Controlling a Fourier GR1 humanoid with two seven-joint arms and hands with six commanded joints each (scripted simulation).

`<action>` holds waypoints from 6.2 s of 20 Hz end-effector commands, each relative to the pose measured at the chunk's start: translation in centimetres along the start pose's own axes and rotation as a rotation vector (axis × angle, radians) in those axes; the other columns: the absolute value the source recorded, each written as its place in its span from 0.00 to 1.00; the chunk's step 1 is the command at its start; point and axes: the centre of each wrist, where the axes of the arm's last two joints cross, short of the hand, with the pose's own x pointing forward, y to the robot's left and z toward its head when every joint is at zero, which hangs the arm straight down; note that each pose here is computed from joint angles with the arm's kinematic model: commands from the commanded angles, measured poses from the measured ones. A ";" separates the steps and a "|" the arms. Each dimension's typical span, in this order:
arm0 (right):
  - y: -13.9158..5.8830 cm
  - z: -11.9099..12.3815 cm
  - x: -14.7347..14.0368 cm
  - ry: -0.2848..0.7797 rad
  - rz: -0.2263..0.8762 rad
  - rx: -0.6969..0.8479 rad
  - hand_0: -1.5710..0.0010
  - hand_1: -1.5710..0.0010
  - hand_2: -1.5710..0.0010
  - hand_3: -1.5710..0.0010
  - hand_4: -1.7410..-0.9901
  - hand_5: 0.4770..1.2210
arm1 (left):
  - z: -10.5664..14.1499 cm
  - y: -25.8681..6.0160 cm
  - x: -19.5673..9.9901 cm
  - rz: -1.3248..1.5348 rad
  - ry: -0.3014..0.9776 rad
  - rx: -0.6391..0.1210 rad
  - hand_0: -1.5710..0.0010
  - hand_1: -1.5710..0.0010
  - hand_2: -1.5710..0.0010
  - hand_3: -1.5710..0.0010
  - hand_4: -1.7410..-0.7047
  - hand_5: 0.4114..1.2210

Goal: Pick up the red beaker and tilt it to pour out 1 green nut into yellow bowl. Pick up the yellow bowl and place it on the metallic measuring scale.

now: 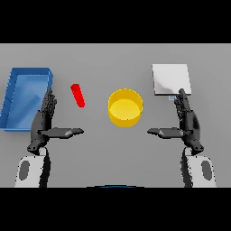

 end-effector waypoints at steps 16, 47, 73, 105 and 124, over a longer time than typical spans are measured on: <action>-0.1 2.8 1.4 -0.143 0.292 0.061 1.00 1.00 1.00 1.00 0.65 0.28 | 1.6 -1.7 1.9 -0.204 -0.004 -0.107 1.00 1.00 1.00 1.00 0.47 0.33; -1.0 2.8 2.0 -0.136 0.243 0.039 1.00 1.00 1.00 1.00 0.60 0.28 | -11.0 -4.9 -1.6 -0.161 0.072 -0.125 0.84 0.82 0.80 0.86 0.29 0.47; 0.1 3.1 1.9 -0.170 0.304 0.060 1.00 1.00 1.00 1.00 0.66 0.30 | -12.1 -7.7 6.0 -0.647 -0.167 -0.264 0.01 0.01 0.01 0.01 0.01 0.87; 0.4 2.6 1.9 -0.170 0.282 0.021 1.00 1.00 1.00 1.00 0.75 0.20 | -15.4 -18.9 11.6 -2.352 -0.535 -0.878 0.00 0.00 0.00 0.00 0.01 1.00; 0.5 2.7 1.5 -0.180 0.286 0.028 1.00 1.00 1.00 1.00 0.79 0.23 | -17.1 -22.6 18.2 -2.842 -0.803 -0.695 0.00 0.00 0.00 0.00 0.02 1.00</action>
